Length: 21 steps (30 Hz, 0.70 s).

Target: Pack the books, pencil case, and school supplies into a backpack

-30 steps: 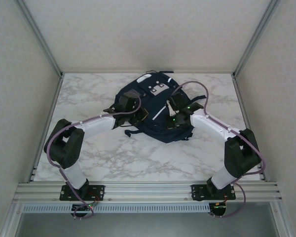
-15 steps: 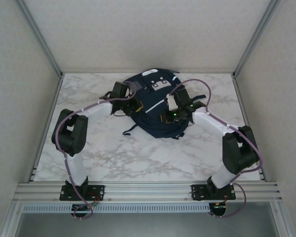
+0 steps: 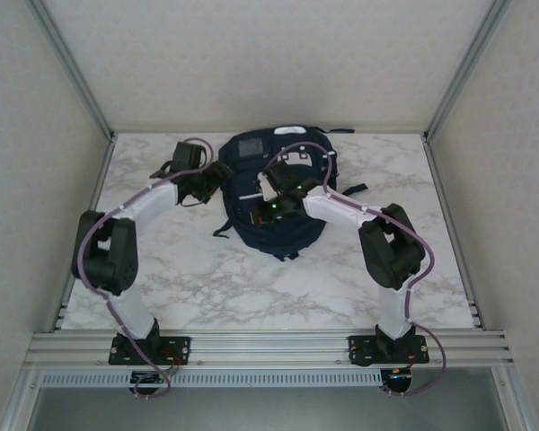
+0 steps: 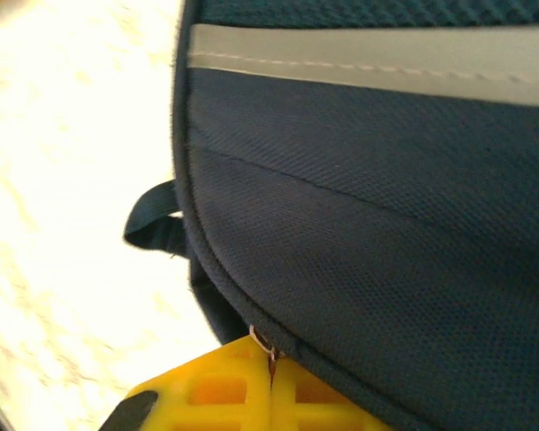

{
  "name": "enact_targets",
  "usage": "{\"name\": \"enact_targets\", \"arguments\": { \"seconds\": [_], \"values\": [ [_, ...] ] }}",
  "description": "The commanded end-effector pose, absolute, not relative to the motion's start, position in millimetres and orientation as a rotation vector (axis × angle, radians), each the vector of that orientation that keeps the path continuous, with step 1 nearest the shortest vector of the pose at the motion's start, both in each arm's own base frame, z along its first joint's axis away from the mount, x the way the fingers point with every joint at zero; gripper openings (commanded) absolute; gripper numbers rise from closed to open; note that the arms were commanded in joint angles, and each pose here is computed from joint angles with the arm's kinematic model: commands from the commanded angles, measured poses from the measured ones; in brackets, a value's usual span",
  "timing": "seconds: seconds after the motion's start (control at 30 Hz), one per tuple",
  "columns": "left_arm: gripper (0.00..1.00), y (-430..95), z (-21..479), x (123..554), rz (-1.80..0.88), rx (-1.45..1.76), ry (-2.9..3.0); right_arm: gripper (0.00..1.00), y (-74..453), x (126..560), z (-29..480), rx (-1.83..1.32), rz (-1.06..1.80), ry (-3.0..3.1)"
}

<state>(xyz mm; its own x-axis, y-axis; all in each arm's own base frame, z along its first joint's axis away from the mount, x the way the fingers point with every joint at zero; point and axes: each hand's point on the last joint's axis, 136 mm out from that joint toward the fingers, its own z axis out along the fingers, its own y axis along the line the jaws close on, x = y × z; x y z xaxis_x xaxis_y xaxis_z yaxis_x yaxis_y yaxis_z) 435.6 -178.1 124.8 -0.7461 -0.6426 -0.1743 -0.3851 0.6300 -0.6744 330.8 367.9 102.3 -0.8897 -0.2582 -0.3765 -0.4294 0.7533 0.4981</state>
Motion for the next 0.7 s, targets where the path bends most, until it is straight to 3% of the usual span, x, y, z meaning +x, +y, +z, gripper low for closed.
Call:
{"name": "enact_targets", "arguments": {
  "seconds": [0.0,0.23,0.4,0.47,0.6,0.63,0.67],
  "values": [
    [0.67,-180,128,412,-0.949,-0.941,2.399,0.00,405,333,139,-0.563,1.029,2.562],
    [0.67,-194,123,416,-0.962,-0.984,2.351,0.00,415,304,155,-0.632,1.106,2.554],
    [0.62,-221,116,430,-0.981,-0.952,2.361,0.00,393,285,133,-0.621,1.043,2.627],
    [0.52,-230,113,432,-0.977,-0.927,2.369,0.00,383,278,123,-0.612,1.011,2.659],
    [0.06,-235,100,432,-0.946,-0.904,2.401,0.00,353,270,107,-0.645,0.821,2.723],
    [0.00,-234,97,431,-0.933,-0.897,2.409,0.00,340,269,103,-0.666,0.732,2.744],
    [0.00,-231,96,430,-0.920,-0.896,2.411,0.00,329,270,100,-0.675,0.653,2.755]
  ]
}}
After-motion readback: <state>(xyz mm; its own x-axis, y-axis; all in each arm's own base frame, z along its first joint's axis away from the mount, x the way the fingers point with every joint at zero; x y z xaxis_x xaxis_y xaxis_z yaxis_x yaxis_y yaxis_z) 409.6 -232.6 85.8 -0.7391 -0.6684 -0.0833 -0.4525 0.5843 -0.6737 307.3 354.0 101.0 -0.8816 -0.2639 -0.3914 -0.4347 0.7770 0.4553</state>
